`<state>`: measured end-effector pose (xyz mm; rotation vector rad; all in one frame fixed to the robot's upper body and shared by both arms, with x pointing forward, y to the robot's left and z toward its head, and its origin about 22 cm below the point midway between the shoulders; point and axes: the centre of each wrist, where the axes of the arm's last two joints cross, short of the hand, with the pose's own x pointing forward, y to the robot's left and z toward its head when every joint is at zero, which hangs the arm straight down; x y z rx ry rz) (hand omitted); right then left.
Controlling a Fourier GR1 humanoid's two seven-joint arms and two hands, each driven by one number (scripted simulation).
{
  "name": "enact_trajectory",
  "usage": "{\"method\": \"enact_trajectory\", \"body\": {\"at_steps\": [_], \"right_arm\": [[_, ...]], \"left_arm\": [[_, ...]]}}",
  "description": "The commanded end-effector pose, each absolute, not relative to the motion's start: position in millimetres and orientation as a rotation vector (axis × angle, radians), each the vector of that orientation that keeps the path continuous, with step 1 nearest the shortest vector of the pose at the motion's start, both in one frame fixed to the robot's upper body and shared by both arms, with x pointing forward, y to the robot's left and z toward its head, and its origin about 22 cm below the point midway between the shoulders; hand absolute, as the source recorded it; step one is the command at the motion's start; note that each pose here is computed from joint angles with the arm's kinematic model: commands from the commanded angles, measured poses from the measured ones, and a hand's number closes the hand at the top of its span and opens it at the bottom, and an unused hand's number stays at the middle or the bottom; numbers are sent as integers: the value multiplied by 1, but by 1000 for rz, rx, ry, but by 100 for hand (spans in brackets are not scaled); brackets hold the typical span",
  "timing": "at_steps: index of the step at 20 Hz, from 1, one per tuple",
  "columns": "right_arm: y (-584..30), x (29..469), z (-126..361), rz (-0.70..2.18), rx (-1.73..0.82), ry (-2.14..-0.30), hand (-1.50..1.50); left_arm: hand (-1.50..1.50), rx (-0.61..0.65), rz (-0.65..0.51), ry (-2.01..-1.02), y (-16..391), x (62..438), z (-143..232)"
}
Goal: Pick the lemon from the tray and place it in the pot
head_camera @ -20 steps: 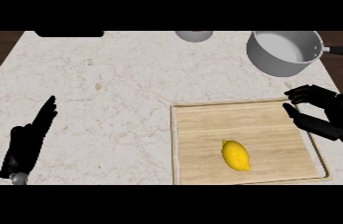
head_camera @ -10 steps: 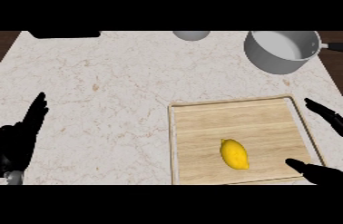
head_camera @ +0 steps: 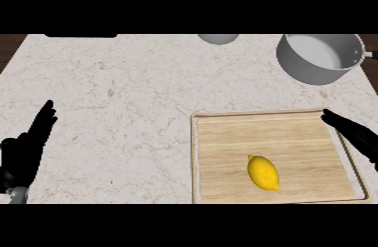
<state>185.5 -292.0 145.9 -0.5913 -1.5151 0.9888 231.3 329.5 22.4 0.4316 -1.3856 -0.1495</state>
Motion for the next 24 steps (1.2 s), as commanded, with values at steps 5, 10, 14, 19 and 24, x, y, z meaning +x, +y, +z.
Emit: {"method": "enact_trajectory", "body": {"at_steps": [5,10,14,19,24], "right_arm": [[-253,196,173,1298,-650,-1112,-150],[-222,212,161,1412,-560,-921,-150],[-194,230,160,1442,-521,-861,-150],[-173,239,153,1466,-530,-815,-150],[-157,258,126,1474,-586,-756,-150]], "left_arm": [[0,425,-185,-1395,330,243,25],[0,415,-180,-1391,334,253,21],[0,443,-156,-1390,330,249,25],[0,427,-156,-1392,317,248,45],[0,432,-153,-1382,324,244,9]]}}
